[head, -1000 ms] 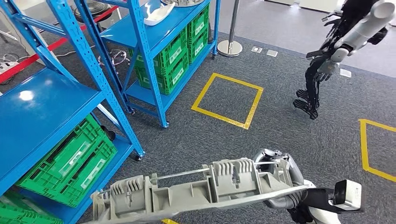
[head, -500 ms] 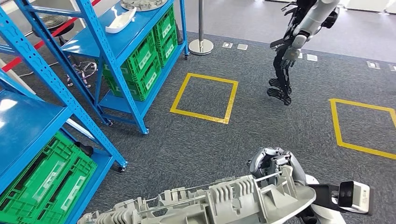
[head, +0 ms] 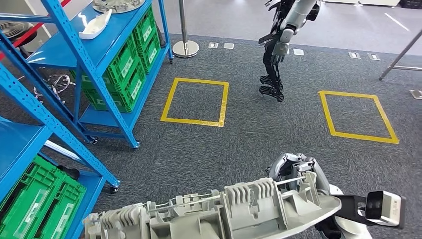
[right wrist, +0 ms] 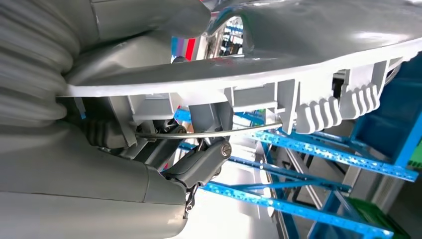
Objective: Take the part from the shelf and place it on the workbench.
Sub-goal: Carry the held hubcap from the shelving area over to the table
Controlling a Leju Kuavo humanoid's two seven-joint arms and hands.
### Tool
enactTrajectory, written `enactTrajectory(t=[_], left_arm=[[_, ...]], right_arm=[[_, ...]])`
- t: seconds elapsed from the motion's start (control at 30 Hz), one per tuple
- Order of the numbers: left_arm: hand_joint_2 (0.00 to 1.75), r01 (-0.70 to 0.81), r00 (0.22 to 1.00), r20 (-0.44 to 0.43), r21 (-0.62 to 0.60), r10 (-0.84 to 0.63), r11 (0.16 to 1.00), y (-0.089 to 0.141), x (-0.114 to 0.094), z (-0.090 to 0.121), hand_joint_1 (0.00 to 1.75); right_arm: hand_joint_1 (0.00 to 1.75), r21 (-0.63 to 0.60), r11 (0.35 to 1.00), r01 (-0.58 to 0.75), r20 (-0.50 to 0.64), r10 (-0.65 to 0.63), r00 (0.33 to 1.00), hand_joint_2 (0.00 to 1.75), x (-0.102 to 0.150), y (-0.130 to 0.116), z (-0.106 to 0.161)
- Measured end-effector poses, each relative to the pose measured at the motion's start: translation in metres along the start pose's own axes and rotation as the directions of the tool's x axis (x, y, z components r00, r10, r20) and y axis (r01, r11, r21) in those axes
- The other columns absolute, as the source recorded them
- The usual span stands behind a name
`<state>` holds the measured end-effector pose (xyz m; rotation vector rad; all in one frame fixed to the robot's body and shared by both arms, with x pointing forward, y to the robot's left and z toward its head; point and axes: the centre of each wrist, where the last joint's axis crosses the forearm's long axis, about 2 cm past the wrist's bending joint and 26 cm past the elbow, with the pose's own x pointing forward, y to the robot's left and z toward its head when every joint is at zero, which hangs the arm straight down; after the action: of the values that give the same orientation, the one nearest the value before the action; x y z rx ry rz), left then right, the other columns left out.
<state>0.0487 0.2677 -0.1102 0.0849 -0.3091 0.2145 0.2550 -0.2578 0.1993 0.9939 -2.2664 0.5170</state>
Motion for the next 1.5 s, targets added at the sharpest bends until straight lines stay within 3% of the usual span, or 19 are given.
enactTrajectory(t=[0.4, 0.83, 1.5], left_arm=[[1.75, 0.026, 0.997, -0.073, 0.017, -0.024, 1.0, -0.006, -0.002, 0.001, 0.0], [1.75, 0.002, 0.999, -0.047, -0.011, -0.003, 1.0, -0.012, 0.001, 0.002, 0.0], [1.75, 0.022, 0.998, -0.061, 0.001, -0.022, 1.0, -0.004, -0.002, 0.001, 0.0]], right_arm=[[1.75, 0.009, 0.999, 0.043, -0.033, -0.043, 0.999, 1.75, -0.002, 0.003, 0.006], [1.75, 0.033, 0.998, 0.053, -0.036, -0.052, 0.998, 1.75, -0.015, -0.009, -0.016], [1.75, 0.029, 0.994, 0.108, -0.025, -0.107, 0.994, 1.75, -0.026, -0.008, -0.017]])
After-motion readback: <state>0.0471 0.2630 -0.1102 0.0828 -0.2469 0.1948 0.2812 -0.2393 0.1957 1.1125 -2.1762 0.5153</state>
